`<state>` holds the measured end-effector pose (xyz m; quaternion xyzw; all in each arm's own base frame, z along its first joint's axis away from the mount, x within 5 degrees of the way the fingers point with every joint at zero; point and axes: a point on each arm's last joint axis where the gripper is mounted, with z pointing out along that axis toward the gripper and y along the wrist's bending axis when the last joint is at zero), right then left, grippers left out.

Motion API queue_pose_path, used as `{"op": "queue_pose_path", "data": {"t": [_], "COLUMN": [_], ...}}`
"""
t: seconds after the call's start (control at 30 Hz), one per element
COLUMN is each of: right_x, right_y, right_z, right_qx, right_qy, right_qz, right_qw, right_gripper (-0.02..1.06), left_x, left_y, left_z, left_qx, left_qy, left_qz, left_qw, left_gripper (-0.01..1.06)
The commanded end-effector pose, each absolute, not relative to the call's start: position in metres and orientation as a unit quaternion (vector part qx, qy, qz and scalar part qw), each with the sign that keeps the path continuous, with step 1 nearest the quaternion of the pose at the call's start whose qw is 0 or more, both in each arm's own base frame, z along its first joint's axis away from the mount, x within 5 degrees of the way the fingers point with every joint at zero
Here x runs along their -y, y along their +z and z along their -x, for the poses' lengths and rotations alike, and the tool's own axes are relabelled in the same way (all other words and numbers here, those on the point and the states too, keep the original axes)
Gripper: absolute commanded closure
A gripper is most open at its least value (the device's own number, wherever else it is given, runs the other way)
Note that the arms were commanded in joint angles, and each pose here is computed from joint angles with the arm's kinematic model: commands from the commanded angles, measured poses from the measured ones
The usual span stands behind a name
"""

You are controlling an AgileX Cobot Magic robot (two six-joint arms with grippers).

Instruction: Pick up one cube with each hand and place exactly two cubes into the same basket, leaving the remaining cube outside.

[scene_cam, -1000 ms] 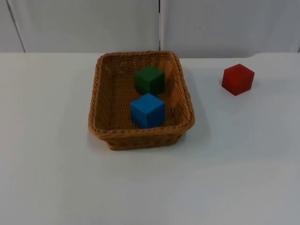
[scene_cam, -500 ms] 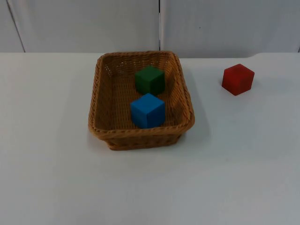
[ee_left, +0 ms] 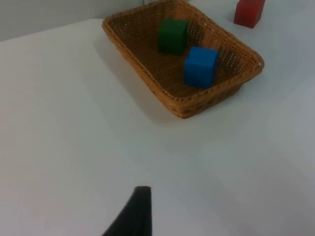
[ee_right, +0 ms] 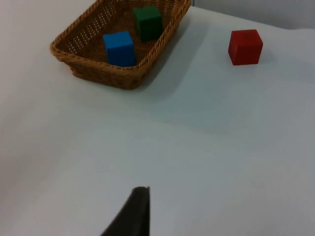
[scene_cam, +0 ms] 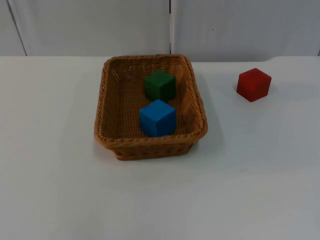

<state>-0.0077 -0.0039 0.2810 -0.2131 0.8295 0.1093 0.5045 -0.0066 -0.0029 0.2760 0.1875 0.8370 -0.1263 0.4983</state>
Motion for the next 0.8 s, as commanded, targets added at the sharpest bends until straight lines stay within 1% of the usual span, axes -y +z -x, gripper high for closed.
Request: {"op": "queue_pose_path", "data": {"t": [0.0, 0.77], "right_x": [0.0035, 0.0030], "right_y": [0.2806, 0.2809], "right_z": [0.0070, 0.0071], "right_qx": [-0.827, -0.827], "right_qy": [0.111, 0.114], "right_qz": [0.210, 0.210], "right_qw": [0.509, 0.509], "right_gripper": [0.00, -0.01], "left_x": [0.0025, 0.0025], "left_y": [0.2747, 0.2747], "left_z": [0.0063, 0.0063], "left_qx": [-0.837, -0.837], "left_qy": [-0.125, -0.125], "left_qz": [-0.186, -0.186], "left_qw": [0.498, 0.498], "left_gripper": [0.00, 0.00]}}
